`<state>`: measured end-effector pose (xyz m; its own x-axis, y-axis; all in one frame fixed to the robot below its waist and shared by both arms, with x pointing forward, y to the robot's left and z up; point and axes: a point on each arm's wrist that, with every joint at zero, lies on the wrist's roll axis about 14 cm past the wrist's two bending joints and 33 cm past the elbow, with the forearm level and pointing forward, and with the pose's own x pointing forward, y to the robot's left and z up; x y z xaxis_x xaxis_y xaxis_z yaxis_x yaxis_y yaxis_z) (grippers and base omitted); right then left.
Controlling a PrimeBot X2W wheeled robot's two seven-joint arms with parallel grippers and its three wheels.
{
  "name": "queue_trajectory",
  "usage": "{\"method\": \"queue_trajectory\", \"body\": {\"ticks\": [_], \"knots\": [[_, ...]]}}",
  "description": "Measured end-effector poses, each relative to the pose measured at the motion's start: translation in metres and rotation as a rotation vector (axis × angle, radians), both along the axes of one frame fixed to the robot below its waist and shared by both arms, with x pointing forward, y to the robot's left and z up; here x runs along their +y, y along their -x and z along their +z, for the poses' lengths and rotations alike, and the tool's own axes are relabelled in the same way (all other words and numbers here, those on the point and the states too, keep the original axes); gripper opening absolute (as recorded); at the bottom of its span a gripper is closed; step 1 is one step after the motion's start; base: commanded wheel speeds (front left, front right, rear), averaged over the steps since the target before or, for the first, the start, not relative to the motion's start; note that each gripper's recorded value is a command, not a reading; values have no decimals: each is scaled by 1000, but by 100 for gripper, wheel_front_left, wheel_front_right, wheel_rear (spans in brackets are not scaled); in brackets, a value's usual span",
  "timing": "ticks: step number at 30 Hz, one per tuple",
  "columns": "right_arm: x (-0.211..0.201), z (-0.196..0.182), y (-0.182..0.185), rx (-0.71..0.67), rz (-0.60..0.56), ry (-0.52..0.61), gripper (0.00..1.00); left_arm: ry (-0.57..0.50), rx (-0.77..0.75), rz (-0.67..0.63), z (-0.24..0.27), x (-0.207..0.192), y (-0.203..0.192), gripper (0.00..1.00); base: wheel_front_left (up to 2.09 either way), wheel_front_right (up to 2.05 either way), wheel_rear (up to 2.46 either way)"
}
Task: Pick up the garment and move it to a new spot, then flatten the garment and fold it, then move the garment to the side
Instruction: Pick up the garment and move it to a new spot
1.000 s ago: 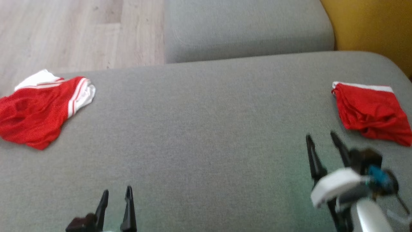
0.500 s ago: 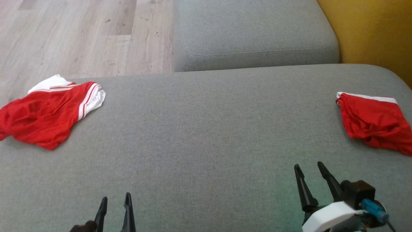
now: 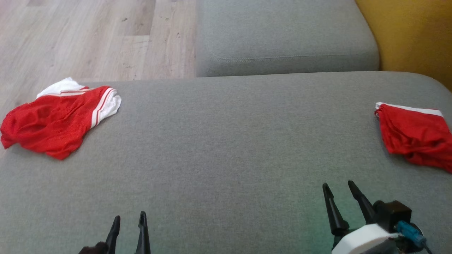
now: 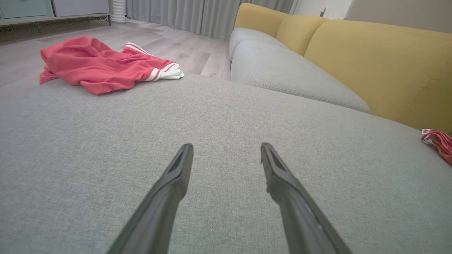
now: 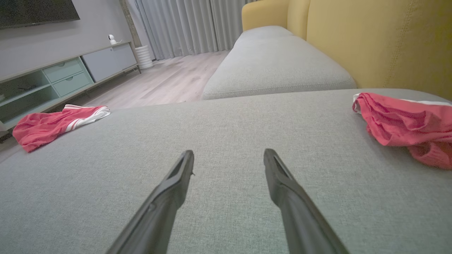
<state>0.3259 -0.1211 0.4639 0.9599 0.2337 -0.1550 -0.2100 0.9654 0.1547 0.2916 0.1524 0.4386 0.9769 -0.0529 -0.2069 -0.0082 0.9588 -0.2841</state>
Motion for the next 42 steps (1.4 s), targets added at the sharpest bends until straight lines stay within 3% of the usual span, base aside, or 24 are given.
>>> {"method": "queue_trajectory", "body": {"ticks": [10,28,37,42], "knots": [[30,-1,-11,5,97,-8,100,-4,0,107,-1,29,18,100,0,0,0],[179,-3,-10,26,561,-49,100,-42,-19,529,13,129,98,100,0,0,0],[176,-1,-17,18,549,-47,100,-55,-30,539,18,135,100,100,0,0,0],[168,11,-32,-33,514,-40,100,-96,-106,540,48,154,87,100,0,0,0]]}}
